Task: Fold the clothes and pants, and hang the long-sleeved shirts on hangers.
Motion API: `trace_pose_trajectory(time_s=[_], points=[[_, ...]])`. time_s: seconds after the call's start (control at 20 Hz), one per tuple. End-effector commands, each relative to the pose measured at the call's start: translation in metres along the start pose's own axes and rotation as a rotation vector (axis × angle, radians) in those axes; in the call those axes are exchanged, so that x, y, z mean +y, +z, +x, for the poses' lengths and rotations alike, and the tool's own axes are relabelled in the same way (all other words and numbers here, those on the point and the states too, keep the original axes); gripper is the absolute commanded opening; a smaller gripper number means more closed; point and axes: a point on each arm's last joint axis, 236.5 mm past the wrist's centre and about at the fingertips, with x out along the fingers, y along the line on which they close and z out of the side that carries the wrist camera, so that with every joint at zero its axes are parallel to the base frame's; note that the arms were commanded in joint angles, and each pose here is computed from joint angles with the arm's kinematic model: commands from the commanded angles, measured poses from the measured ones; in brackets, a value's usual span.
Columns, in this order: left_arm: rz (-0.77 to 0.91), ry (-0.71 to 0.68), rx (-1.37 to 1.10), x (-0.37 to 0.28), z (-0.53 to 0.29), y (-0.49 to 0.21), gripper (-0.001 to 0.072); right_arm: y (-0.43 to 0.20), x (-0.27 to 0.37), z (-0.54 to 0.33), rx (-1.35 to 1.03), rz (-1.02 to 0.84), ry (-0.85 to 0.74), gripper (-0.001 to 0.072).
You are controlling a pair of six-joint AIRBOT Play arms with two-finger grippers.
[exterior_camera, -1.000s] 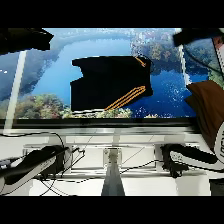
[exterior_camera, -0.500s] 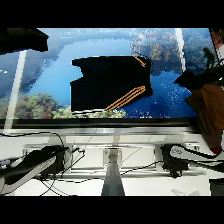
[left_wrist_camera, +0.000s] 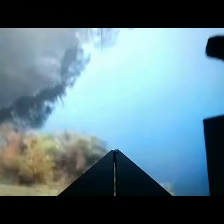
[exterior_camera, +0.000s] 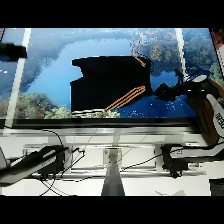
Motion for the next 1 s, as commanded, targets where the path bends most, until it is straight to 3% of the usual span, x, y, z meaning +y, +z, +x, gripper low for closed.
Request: trace_pose_trajectory(time_s=[0.0, 0.15, 0.35, 0.6, 0.7, 0.8, 0.95], points=[[-0.135, -0.241, 0.276, -0.012, 0.031, -0.061, 0.0005, 0.008, 0.01, 0.017, -0.022, 0.024, 0.043, 0.0458], [-0.268, -0.337, 0.217, -0.017, 0.046, -0.073, 0.0005, 0.019, 0.018, 0.016, -0.066, 0.042, 0.08, 0.0464], [-0.249, -0.379, 0.295, -0.043, 0.068, -0.156, 0.0006, 0.027, 0.016, 0.016, -0.103, 0.047, 0.074, 0.0465], [-0.392, -0.471, 0.383, -0.083, 0.093, -0.225, 0.003, 0.034, 0.013, 0.015, -0.133, 0.046, 0.059, 0.0425], [-0.42, -0.494, 0.447, -0.095, 0.099, -0.25, 0.0562, 0.04, 0.01, 0.014, -0.159, 0.047, 0.048, 0.0187], [-0.404, -0.536, 0.476, -0.107, 0.1, -0.265, 0.0584, 0.043, 0.009, 0.014, -0.17, 0.027, 0.041, 0.0038], [-0.42, -0.665, 0.456, -0.136, 0.096, -0.268, 0.0583, 0.04, 0.01, 0.014, -0.16, -0.064, 0.039, 0.0039]])
